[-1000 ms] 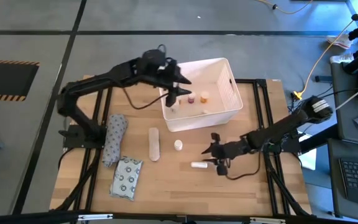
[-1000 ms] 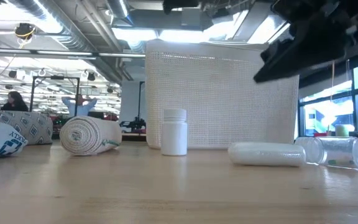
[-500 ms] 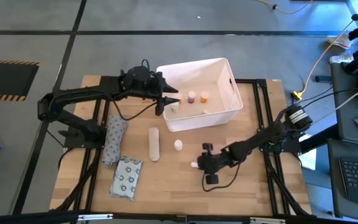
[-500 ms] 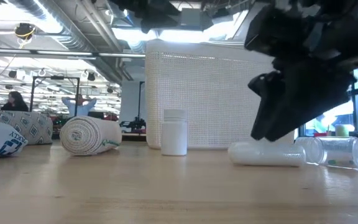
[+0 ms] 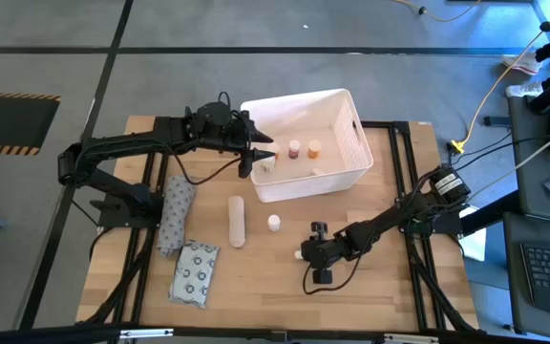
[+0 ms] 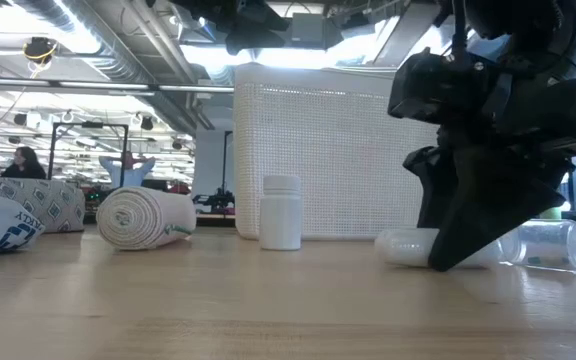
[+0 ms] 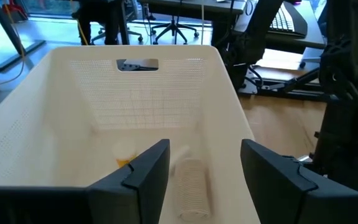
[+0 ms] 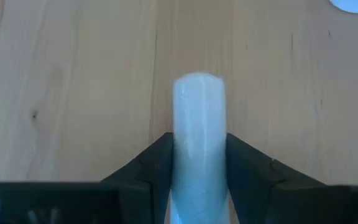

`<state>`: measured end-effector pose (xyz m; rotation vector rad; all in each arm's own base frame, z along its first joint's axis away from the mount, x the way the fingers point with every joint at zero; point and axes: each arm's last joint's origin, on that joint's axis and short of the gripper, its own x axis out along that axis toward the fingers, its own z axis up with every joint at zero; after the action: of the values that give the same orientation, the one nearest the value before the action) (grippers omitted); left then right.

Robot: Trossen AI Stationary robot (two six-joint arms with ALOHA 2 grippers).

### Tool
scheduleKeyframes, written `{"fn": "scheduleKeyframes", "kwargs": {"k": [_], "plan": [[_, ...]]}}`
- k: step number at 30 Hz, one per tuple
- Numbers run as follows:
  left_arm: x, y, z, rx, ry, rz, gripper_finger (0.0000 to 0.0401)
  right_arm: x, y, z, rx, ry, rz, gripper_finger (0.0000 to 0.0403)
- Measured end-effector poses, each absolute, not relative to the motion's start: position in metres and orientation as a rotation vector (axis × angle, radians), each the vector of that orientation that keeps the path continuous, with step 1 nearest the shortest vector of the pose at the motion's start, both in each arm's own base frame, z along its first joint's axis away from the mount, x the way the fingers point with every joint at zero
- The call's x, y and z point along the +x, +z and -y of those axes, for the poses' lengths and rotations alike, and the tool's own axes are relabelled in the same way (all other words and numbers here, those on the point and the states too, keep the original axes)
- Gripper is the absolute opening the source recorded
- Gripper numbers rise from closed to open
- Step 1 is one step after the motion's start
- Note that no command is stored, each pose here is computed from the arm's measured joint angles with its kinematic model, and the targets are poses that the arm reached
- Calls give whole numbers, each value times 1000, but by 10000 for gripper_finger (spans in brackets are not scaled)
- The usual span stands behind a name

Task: Pick & place medical supplies in basket/bin
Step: Put the white rolled gauze into the white bin

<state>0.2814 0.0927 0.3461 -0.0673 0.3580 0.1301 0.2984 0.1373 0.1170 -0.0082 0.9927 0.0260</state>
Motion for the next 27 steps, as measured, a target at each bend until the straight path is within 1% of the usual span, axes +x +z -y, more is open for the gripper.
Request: {"fn": "scheduleKeyframes", "kwargs": {"k": [3, 8, 11, 16, 19, 23, 27], "plan": [[281, 346, -93, -67, 129, -359, 191, 298, 117, -137, -9, 29, -995, 115], [281, 346, -93, -60, 129, -362, 193, 296, 121, -135, -17, 34, -1005, 67], [282, 346, -93, -60, 128, -362, 193, 293, 131, -134, -25, 51, -986, 57], [282, 346, -93, -60, 128, -362, 194, 286, 170, -130, -29, 89, -889, 69], [281, 345, -93, -63, 128, -374, 194, 278, 204, -120, -41, 106, -785, 72], [280, 343, -92, -38, 121, -391, 194, 265, 247, -98, -99, 40, -630, 65], [266, 361, -88, 7, 124, -321, 194, 250, 283, -69, -126, -52, -489, 63]]}}
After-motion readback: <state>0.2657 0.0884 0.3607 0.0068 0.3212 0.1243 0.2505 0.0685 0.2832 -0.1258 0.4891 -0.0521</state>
